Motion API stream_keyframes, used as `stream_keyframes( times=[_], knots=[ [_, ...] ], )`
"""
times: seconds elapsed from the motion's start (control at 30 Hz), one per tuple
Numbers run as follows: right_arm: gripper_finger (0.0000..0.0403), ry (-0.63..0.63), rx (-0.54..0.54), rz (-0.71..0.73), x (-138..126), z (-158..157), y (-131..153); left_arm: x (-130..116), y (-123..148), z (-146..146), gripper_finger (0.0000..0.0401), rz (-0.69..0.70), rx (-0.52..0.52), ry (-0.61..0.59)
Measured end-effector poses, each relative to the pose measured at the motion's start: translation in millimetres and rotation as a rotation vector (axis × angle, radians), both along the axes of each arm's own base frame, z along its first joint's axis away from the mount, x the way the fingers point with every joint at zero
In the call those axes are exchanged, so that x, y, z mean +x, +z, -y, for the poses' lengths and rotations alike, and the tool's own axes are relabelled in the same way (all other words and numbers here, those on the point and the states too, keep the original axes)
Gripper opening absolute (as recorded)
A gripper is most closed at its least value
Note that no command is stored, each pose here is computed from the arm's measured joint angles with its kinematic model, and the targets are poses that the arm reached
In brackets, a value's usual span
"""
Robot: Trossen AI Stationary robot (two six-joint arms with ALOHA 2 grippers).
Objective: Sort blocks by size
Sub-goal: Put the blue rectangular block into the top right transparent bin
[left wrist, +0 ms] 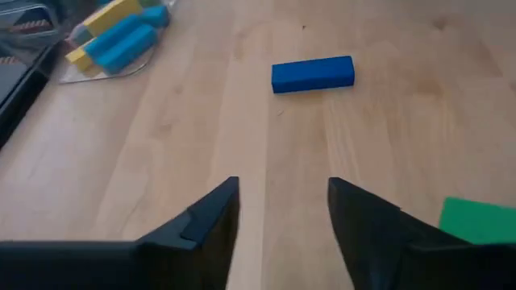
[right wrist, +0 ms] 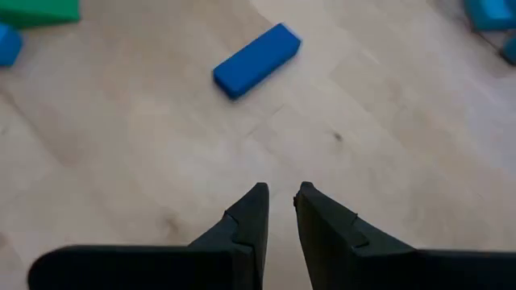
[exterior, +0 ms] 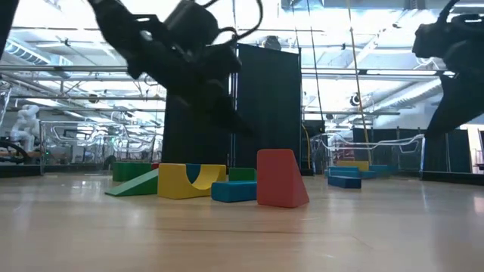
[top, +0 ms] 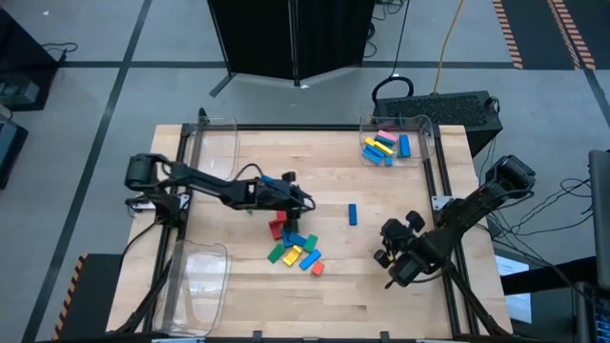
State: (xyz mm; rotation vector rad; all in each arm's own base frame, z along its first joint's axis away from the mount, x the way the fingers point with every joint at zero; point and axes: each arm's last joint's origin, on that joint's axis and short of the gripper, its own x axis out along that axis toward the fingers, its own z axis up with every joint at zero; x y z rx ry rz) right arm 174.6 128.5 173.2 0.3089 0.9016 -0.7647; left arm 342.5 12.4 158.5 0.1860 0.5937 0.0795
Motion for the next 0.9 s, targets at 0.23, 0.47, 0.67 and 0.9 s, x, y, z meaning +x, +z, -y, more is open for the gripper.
stream_keyframes(
  times=[0.23, 0.47, 0.67, 0.9],
  knots=[
    [0.0057, -0.024, -0.013, 0.046, -2, 8, -20, 33, -1, -2, 0.0287, 0.005, 0.023, -0.013],
    [0.0025, -0.027, -0.055, 0.086, -1, 32, -50, 40, -2, -3, 0.0308, 0.001, 0.027, -0.013],
    [0.0003, 0.068, -0.056, 0.164, 18, 42, -56, 40, -2, -3, 0.0309, -0.004, 0.048, -0.027],
    [0.0001, 0.053, -0.066, 0.165, 29, 57, -55, 39, -3, -3, 0.0309, -0.016, 0.047, -0.028]
  ],
)
